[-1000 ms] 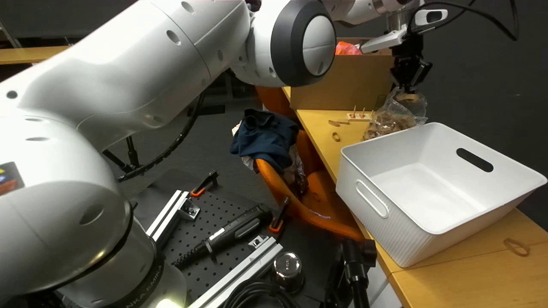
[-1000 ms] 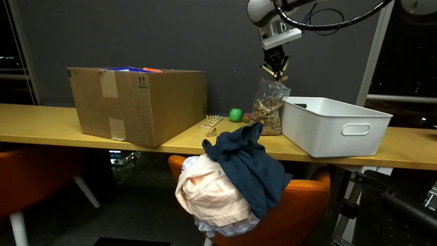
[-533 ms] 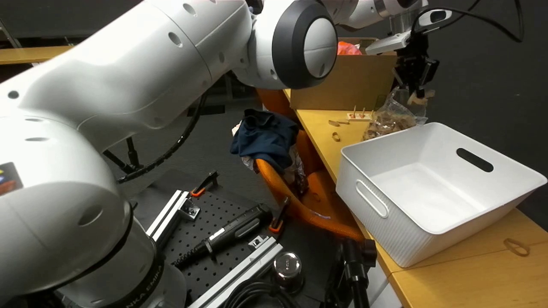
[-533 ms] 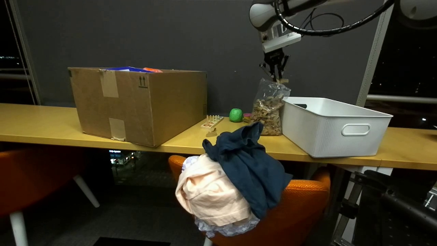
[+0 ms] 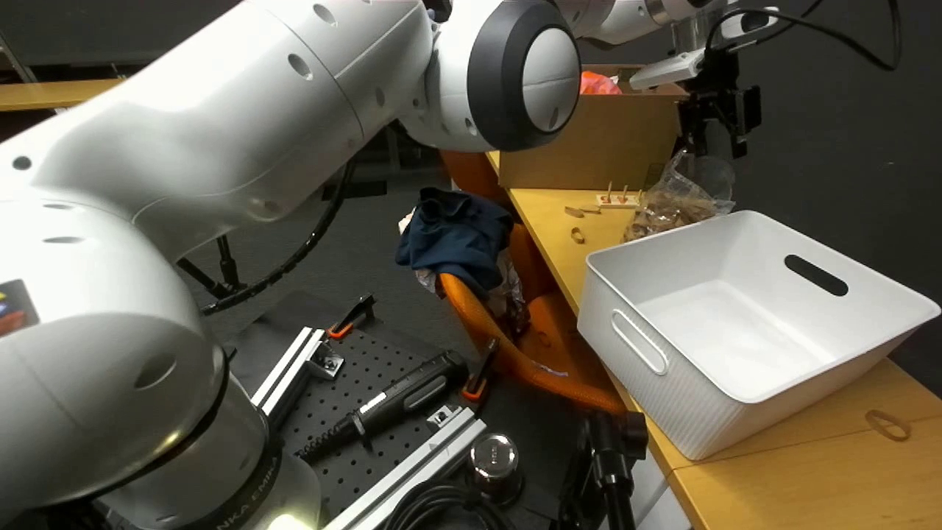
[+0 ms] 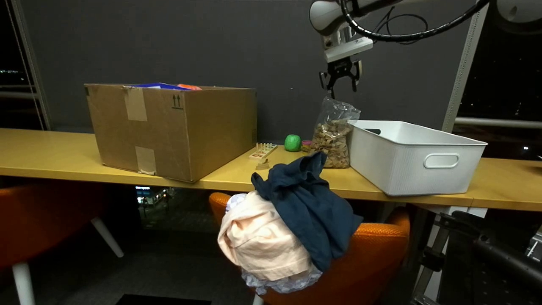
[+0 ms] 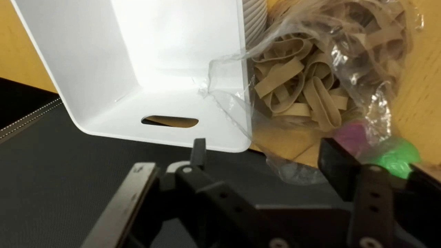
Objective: Put the rubber bands inside the packet
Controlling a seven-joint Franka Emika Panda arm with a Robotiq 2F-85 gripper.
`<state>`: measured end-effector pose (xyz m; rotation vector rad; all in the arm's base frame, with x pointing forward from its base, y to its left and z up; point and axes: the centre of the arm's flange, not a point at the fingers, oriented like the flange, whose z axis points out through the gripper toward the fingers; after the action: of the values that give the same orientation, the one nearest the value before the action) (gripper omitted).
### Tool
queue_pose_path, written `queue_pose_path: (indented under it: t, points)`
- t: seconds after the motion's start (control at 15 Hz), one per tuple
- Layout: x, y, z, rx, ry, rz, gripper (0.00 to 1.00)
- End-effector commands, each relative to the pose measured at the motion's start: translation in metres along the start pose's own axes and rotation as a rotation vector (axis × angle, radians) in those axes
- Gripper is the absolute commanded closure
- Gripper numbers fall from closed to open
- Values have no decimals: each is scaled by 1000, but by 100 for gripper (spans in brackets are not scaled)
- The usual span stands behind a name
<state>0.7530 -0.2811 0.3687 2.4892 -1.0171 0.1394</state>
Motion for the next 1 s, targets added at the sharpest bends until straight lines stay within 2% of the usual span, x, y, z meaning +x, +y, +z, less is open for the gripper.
queue_pose_path:
  t: [0.0, 0.2, 0.4, 0.53, 0.73, 0.93]
  points:
    - [-22, 11, -54, 43, 40, 1, 0]
    - [-43, -12, -109, 96, 70, -58, 0]
    - [-86, -48, -163, 155, 82, -123, 0]
    - [-114, -79, -180, 219, 99, -194, 0]
    - [-142, -114, -176, 315, 100, -294, 0]
    - [-158, -137, -153, 367, 62, -349, 0]
